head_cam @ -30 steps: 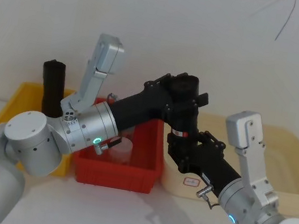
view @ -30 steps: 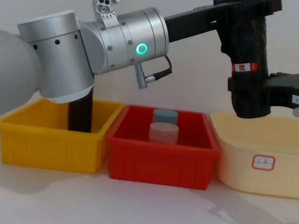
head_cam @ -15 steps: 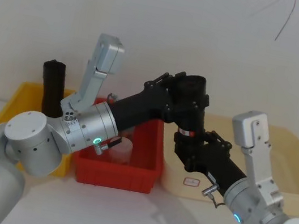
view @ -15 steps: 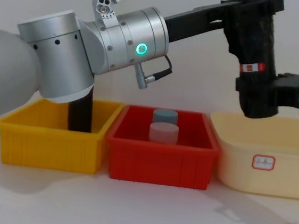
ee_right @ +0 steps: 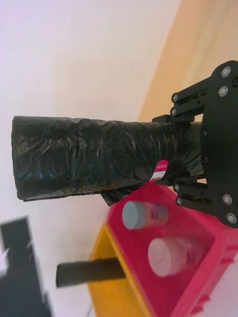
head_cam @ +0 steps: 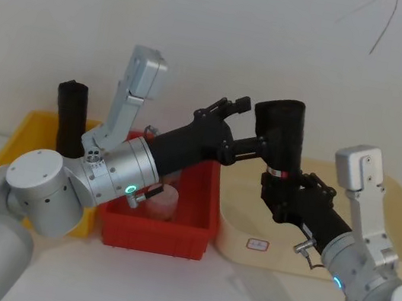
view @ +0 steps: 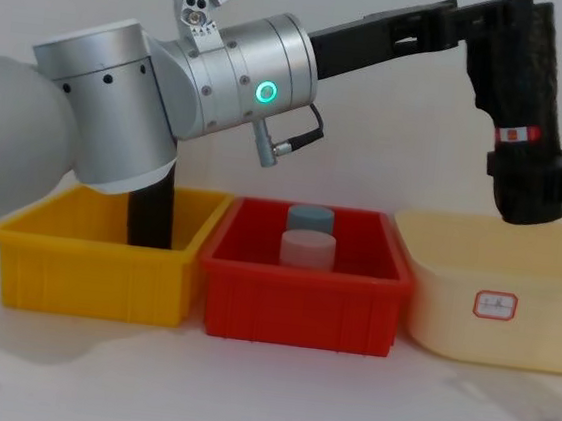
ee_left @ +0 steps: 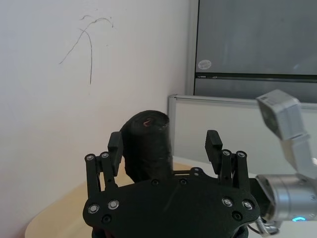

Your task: Pick up the garbage bag with the one hand and transfer it to the other hand.

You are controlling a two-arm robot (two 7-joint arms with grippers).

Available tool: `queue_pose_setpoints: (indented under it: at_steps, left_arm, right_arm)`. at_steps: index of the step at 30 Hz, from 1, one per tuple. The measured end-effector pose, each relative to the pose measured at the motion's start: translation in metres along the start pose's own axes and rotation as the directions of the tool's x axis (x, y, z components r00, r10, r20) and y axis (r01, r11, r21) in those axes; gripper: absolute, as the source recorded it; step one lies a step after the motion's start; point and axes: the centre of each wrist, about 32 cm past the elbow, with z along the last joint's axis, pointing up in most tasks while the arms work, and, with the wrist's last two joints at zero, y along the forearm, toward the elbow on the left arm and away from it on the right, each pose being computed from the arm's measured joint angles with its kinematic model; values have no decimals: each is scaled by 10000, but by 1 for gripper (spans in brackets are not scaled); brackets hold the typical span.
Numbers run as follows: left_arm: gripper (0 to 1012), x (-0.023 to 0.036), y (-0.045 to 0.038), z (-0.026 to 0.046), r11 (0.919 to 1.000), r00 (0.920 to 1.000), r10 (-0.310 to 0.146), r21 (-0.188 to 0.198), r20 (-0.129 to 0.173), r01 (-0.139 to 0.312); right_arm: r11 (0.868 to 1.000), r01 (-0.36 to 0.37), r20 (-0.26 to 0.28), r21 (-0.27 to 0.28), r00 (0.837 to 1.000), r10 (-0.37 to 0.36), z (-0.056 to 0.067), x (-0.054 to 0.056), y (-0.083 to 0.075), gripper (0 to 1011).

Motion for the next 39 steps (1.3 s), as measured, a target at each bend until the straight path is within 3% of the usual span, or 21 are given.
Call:
queue_pose_setpoints:
  at_steps: [11, 21, 39]
  left_arm:
    - [1002, 0, 0, 0, 10000, 10000, 1, 0, 0, -1]
    - [1002, 0, 0, 0, 10000, 10000, 0, -1, 0, 0]
    - [1001, 0, 0, 0, 10000, 10000, 0, 0, 0, 0]
  right_arm:
    - [9981, 518, -59, -334, 9986, -520, -112, 207, 160, 562]
    - [9939, 964, -195, -545, 9950, -976, -195, 324, 216, 562]
    - [9853, 1524, -322, -772, 9874, -1552, -259, 444, 206, 562]
